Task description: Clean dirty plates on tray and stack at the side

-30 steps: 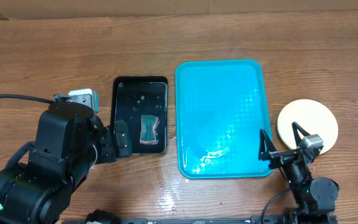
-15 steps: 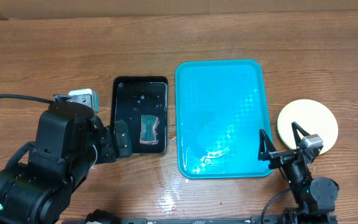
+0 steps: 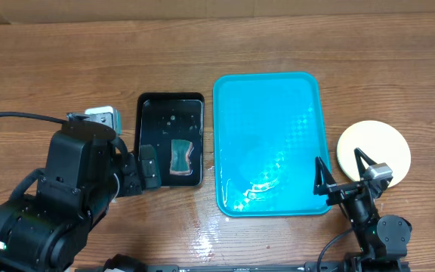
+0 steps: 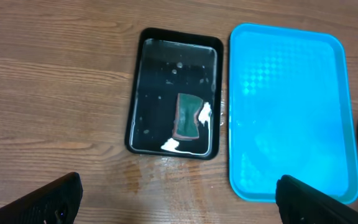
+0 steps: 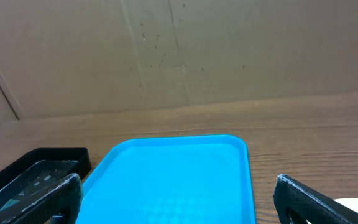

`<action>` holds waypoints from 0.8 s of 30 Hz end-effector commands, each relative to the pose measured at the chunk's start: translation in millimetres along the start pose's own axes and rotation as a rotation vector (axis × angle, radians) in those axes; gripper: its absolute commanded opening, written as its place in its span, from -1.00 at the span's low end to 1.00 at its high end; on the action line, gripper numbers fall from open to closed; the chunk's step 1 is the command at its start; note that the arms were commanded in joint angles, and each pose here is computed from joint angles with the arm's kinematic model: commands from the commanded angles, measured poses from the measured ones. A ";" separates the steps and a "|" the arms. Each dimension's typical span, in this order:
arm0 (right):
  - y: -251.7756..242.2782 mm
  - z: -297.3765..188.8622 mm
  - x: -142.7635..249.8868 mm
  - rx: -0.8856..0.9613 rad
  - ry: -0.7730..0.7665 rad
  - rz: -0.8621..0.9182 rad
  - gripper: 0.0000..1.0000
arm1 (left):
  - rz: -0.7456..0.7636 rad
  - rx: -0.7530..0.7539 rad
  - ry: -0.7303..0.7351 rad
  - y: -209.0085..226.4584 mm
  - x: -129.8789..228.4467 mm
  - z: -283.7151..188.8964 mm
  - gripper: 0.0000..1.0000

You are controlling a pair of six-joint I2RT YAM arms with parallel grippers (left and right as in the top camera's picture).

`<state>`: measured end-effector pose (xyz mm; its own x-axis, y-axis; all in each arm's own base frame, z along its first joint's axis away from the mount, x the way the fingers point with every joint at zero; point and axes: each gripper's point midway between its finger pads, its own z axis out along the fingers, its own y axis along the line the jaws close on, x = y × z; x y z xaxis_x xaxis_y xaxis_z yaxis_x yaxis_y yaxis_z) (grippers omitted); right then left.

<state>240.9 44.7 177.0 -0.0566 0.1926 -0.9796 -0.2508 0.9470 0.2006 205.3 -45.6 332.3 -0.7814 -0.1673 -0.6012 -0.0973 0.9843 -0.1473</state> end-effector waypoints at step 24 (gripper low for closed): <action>1.6 0.0 1.2 -0.010 -0.006 -0.004 0.99 | 0.145 0.236 -0.801 17.5 1.0 53.0 0.99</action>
<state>240.9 44.7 177.2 -0.0557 0.1922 -0.9798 -0.2510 0.9471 0.2001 243.8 -34.1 301.6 -0.1350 -0.1390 -0.9811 0.1671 0.9727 -0.1608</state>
